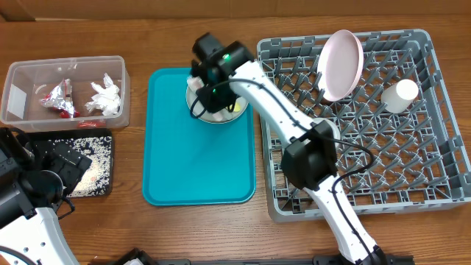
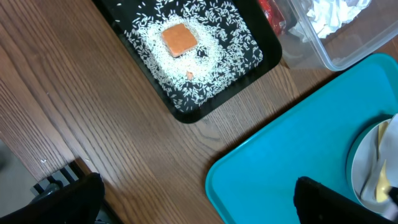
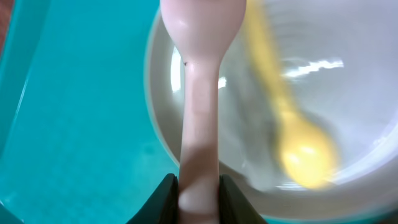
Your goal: Sort waste into correct bins and load items into the dishwasher rack
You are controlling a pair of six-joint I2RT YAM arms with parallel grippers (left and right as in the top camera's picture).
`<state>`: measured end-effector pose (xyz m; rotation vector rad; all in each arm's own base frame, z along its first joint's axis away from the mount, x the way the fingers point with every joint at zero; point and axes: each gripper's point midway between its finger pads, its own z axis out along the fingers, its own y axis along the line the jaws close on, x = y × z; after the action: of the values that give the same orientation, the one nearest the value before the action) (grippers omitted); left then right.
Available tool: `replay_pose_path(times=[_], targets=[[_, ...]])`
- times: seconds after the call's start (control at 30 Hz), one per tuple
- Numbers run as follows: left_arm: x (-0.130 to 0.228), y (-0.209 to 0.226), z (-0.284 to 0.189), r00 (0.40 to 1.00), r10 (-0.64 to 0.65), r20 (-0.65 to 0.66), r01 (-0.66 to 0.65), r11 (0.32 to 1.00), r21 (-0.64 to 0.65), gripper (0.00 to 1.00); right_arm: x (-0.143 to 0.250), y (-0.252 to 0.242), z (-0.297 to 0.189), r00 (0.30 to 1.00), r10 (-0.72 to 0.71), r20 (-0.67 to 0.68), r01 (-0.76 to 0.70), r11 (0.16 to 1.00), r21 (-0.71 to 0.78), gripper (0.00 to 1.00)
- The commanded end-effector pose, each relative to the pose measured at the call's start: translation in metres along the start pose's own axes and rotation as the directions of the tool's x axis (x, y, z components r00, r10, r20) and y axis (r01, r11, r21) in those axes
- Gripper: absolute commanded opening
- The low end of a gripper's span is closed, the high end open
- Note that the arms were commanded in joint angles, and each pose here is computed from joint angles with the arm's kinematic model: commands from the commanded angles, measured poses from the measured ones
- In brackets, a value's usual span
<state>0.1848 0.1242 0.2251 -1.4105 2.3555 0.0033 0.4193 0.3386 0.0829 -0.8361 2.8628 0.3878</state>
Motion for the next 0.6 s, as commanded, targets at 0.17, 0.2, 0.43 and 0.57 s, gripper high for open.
replay_pose_path(times=[0.17, 0.2, 0.43, 0.57], targets=[[-0.001, 0.003, 0.001, 1.0, -0.021, 0.002, 0.021, 1.0, -0.013, 1.0, -0.013, -0.098, -0.129, 0.949, 0.21, 0.236, -0.25, 0.956, 0.152, 0.04], [-0.001, 0.003, 0.001, 1.0, -0.021, 0.002, 0.021, 1.0, -0.013, 1.0, -0.01, -0.108, -0.131, 0.945, 0.23, 0.233, -0.27, 0.95, 0.157, 0.04], [-0.001, 0.003, 0.001, 1.0, -0.021, 0.002, 0.021, 1.0, -0.013, 1.0, 0.008, -0.156, -0.14, 0.92, 0.324, 0.219, -0.363, 0.916, 0.171, 0.04], [-0.001, 0.003, 0.001, 1.0, -0.021, 0.002, 0.021, 1.0, -0.013, 1.0, 0.012, -0.159, -0.137, 0.92, 0.335, 0.203, -0.37, 0.913, 0.173, 0.04]])
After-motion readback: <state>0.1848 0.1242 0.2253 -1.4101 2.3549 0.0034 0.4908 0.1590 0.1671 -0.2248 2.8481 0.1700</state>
